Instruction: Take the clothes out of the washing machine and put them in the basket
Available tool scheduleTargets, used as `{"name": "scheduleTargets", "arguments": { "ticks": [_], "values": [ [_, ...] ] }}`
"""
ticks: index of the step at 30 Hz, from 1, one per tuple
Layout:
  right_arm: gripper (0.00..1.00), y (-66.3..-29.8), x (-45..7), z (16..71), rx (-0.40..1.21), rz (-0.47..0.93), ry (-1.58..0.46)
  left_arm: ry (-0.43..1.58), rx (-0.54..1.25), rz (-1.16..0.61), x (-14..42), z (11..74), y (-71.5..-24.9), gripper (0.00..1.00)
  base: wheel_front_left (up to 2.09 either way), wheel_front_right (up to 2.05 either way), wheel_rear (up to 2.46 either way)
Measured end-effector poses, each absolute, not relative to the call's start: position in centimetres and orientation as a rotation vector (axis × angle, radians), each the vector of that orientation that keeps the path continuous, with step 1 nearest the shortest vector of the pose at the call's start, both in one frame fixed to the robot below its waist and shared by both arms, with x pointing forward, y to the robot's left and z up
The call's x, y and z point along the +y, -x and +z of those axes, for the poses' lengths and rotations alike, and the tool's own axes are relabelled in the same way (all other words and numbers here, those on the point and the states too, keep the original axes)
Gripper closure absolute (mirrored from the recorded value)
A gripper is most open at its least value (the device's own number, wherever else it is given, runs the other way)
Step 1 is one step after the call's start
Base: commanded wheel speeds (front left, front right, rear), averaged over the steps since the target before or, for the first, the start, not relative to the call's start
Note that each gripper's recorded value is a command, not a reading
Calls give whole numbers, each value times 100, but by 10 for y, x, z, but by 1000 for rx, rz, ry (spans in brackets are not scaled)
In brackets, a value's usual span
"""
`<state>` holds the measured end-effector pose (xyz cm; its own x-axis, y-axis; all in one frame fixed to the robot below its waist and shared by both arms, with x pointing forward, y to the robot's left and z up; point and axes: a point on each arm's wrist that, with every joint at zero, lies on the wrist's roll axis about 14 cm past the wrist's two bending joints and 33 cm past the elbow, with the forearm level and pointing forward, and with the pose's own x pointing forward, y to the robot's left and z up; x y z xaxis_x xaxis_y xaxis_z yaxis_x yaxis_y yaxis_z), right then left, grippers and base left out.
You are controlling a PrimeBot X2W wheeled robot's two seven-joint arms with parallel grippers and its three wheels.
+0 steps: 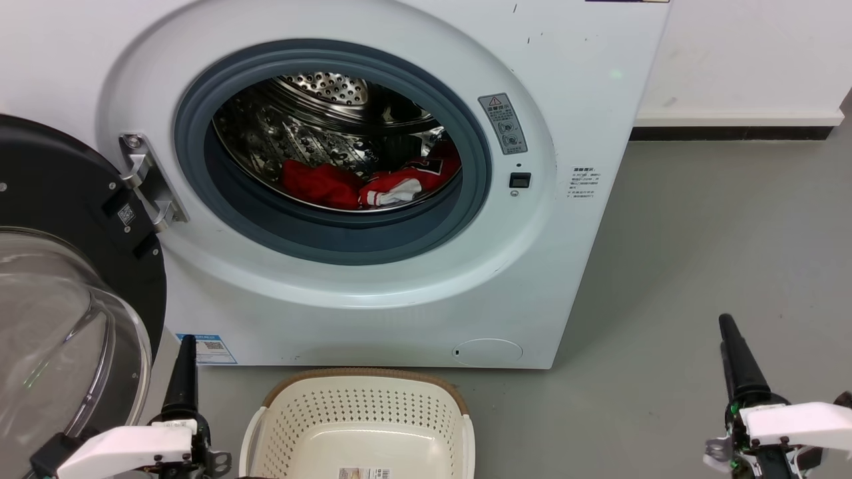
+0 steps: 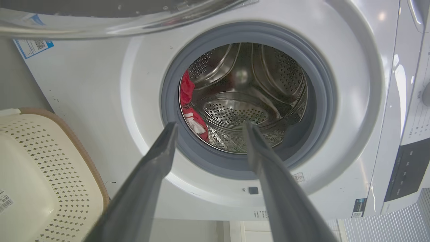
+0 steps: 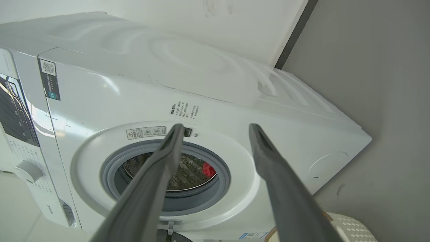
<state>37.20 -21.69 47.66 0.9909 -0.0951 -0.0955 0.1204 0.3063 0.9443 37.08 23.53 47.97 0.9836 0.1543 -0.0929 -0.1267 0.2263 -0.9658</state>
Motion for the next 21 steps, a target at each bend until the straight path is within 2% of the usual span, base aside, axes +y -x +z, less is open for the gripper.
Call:
{"name": "scheduleTargets", "arguments": {
  "ticks": [17, 21],
  "values": [
    [0, -383, -198, 548, -134, 20, -649, 949, -109, 172, 231, 532, -380, 0, 0, 0, 0],
    [0, -383, -193, 559, -163, 42, -568, 917, -127, 162, 230, 536, -378, 0, 0, 0, 0]
  ]
}}
